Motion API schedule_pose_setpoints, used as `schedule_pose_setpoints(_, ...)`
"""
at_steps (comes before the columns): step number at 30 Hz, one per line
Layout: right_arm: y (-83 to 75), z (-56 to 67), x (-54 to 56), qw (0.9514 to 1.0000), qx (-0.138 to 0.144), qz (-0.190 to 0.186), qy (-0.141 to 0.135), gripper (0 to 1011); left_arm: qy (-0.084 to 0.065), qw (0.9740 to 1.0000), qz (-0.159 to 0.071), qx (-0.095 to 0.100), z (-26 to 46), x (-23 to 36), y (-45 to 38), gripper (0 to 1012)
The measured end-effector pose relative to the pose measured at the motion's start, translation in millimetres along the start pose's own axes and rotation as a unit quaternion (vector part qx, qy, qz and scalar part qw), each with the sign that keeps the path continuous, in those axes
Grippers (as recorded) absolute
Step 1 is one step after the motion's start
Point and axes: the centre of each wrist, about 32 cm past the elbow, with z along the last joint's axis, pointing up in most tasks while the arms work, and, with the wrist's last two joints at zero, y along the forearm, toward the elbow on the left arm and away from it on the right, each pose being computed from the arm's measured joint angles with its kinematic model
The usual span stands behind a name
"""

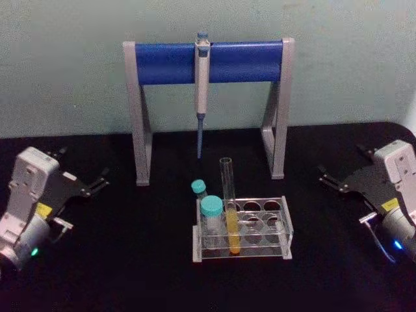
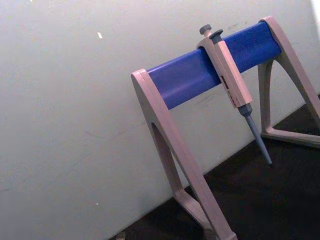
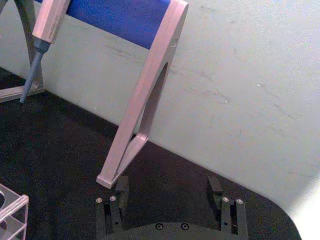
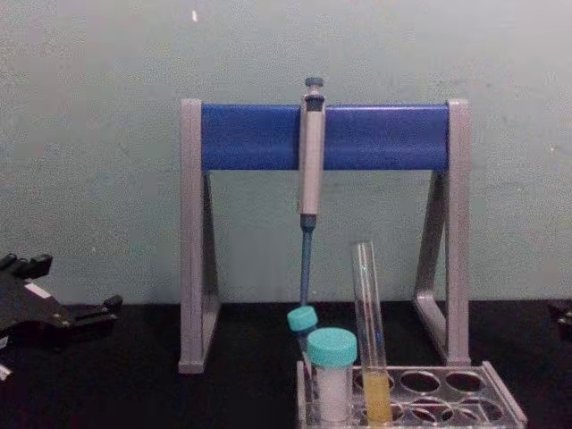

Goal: Pick up the test tube from the test tube rack, shake it, then place it back into the test tube rack.

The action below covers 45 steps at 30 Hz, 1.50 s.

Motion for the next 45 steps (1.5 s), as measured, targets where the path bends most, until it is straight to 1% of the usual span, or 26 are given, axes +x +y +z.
schedule_pose_setpoints(15,0.0,0.0,0.0,1.0000,0.000,0.000,0.000,1000,0.000,1.0000,0.000,0.000,0.0,0.0,0.0,1001)
schedule_pose_setpoints(20,-4.8,1.8,-1.2,1.0000,0.002,0.010,0.001,1000,0.000,1.0000,0.000,0.000,0.0,0.0,0.0,1001)
schedule_pose_setpoints(24,-11.7,5.0,-3.0,0.9997,0.000,0.023,0.010,1000,0.000,1.0000,0.000,0.000,0.0,0.0,0.0,1002)
schedule_pose_setpoints(25,-15.5,7.4,-4.6,0.9993,-0.001,0.032,0.018,1000,0.000,1.0000,0.000,0.000,0.0,0.0,0.0,1001)
schedule_pose_setpoints(27,-18.8,8.4,-6.1,0.9988,-0.002,0.040,0.027,1000,0.000,1.0000,0.000,0.000,0.0,0.0,0.0,1001)
schedule_pose_setpoints(28,-22.3,10.1,-8.3,0.9980,-0.002,0.050,0.038,1000,0.000,1.0000,0.000,0.000,0.0,0.0,0.0,1001)
schedule_pose_setpoints(30,-25.8,11.7,-10.8,0.9967,-0.001,0.062,0.052,1000,0.000,1.0000,0.000,0.000,0.0,0.0,0.0,1001)
schedule_pose_setpoints(31,-29.1,13.3,-13.4,0.9952,0.001,0.073,0.066,1000,0.000,1.0000,0.000,0.000,0.0,0.0,0.0,1001)
schedule_pose_setpoints(33,-32.0,14.9,-16.3,0.9933,0.003,0.084,0.080,1000,0.000,1.0000,0.000,0.000,0.0,0.0,0.0,1001)
schedule_pose_setpoints(34,-34.7,17.1,-20.0,0.9911,0.006,0.096,0.093,1000,0.000,1.0000,0.000,0.000,0.0,0.0,0.0,1001)
schedule_pose_setpoints(36,-36.8,19.4,-23.7,0.9885,0.010,0.109,0.105,1000,0.000,1.0000,0.000,0.000,0.0,0.0,0.0,1001)
schedule_pose_setpoints(37,-38.2,21.5,-26.8,0.9863,0.012,0.120,0.113,1000,0.000,1.0000,0.000,0.000,0.0,0.0,0.0,1002)
schedule_pose_setpoints(40,-40.2,25.6,-31.7,0.9821,0.017,0.138,0.127,1000,0.000,1.0000,0.000,0.000,0.0,0.0,0.0,1001)
schedule_pose_setpoints(41,-41.3,28.2,-35.3,0.9792,0.019,0.150,0.135,1000,0.000,1.0000,0.000,0.000,0.0,0.0,0.0,1001)
schedule_pose_setpoints(44,-42.0,33.3,-40.8,0.9747,0.024,0.168,0.146,1000,0.000,1.0000,0.000,0.000,0.0,0.0,0.0,1001)
schedule_pose_setpoints(45,-42.2,35.8,-44.2,0.9720,0.025,0.178,0.151,1000,0.000,1.0000,0.000,0.000,0.0,0.0,0.0,1001)
